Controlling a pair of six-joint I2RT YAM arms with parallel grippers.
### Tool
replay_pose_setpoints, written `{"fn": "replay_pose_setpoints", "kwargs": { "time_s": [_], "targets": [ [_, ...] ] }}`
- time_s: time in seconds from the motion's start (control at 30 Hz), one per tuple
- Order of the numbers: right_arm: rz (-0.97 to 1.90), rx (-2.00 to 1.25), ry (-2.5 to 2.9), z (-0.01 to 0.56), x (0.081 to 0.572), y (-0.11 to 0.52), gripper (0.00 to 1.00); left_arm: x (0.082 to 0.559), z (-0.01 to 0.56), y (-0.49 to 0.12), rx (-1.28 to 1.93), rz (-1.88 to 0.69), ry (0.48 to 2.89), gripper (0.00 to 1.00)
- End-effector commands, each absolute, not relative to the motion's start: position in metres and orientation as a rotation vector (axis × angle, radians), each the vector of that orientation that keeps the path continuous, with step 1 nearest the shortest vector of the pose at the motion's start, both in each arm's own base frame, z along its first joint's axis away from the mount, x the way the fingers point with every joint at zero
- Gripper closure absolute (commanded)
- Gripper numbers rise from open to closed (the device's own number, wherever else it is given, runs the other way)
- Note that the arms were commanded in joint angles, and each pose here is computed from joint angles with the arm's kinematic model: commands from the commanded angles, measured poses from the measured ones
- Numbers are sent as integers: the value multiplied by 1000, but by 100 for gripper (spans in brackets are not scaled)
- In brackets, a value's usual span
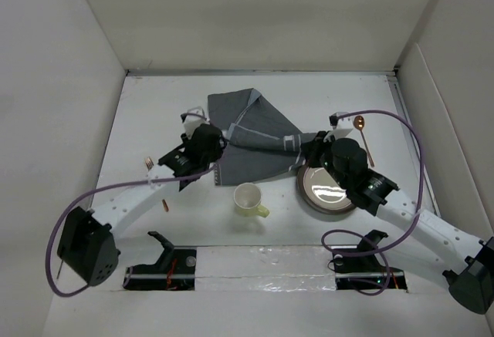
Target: Set the dinner table for one person
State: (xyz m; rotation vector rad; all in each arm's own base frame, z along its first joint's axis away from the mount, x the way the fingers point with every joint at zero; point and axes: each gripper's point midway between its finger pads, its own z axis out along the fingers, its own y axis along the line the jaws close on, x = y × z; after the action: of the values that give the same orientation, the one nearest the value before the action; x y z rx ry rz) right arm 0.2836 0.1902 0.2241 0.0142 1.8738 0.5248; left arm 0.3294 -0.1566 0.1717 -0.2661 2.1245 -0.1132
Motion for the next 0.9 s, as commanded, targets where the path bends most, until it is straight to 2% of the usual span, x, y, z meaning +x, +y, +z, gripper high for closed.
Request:
{"fn": "replay_pose_setpoints", "kwargs": {
  "time_s": [0.0,0.07,0.13,0.27,0.6,0.87],
  "targets": [
    [526,32,1837,227,285,191,100,274,120,-146,-517,-230,2258,57],
    [531,26,1834,228,284,191,100,247,93,-140,-592,-272,2322,53],
    [533,37,1826,231,284,190,100,230,89,-145,-613,-347,2343,49],
    [540,28,1832,230,284,192,100,212,66,-137,-655,-299,2368,48],
    [581,8,1841,230,281,199,100,240,37,-146,-700,-173,2360,45],
    [585,11,1836,230,278,199,100,250,19,-149,-607,-30,2402,50]
  ]
}}
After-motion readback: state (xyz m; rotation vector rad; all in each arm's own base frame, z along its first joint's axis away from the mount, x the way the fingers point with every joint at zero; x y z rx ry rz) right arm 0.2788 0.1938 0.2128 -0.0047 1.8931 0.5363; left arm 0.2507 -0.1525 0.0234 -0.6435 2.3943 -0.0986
